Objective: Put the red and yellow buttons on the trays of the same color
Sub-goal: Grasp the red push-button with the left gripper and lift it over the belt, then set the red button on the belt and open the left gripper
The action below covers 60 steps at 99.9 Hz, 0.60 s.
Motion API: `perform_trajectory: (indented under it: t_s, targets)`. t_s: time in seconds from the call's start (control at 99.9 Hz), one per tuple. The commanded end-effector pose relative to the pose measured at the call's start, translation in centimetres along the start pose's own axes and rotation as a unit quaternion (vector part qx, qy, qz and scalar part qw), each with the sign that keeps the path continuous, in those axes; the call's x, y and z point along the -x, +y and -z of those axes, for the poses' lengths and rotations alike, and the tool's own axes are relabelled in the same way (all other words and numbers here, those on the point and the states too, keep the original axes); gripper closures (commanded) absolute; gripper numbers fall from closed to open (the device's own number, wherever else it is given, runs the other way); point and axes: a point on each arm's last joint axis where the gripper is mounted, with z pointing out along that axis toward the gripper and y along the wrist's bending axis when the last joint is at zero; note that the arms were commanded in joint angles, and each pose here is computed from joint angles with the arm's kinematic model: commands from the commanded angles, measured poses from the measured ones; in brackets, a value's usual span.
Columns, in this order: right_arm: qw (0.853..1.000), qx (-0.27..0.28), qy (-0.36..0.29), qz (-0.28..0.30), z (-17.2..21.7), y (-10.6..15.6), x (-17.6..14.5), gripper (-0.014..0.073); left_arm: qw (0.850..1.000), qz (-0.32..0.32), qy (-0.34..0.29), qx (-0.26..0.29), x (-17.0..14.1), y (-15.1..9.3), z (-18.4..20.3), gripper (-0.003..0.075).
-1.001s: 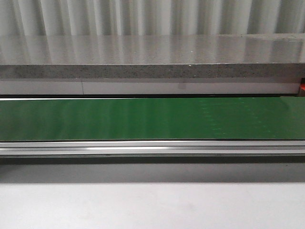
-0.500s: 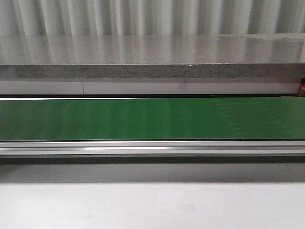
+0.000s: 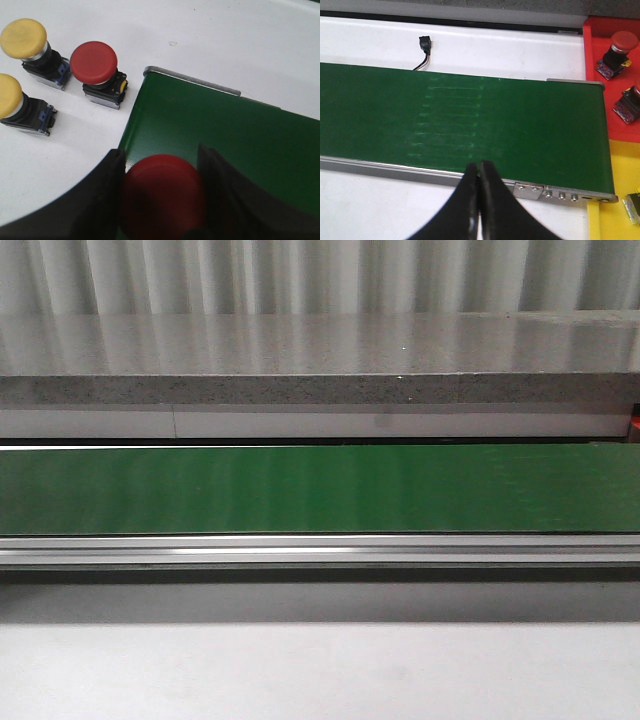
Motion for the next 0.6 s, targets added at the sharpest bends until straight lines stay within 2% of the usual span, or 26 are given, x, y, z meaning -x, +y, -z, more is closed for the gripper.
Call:
perform_trajectory:
  t_s: [0.0, 0.12, 0.19, 0.37, 0.59]
  targets:
    - [0.999, -0.004, -0.039, 0.002, 0.6, 0.0, 1.1, 0.0662, 0.999, -0.002, -0.043, -0.021, 1.4, -0.5, 1.2, 0.0398]
    - [0.999, -0.004, -0.039, 0.002, 0.6, 0.0, 1.1, 0.0662, 0.999, -0.004, -0.041, -0.02, 1.3, -0.5, 1.2, 0.0157]
    - [0.999, -0.004, -0.039, 0.002, 0.6, 0.0, 1.1, 0.0662, 0.999, 0.003, -0.04, -0.022, 1.3, -0.5, 1.3, 0.009]
    - [0.999, -0.004, -0.039, 0.002, 0.6, 0.0, 1.1, 0.0662, 0.998, 0.012, -0.057, -0.028, 1.7, -0.4, 2.8, 0.0092]
    - [0.999, -0.004, -0.039, 0.002, 0.6, 0.0, 1.1, 0.0662, 0.993, -0.005, -0.107, -0.057, 2.1, -1.3, 6.4, 0.0092]
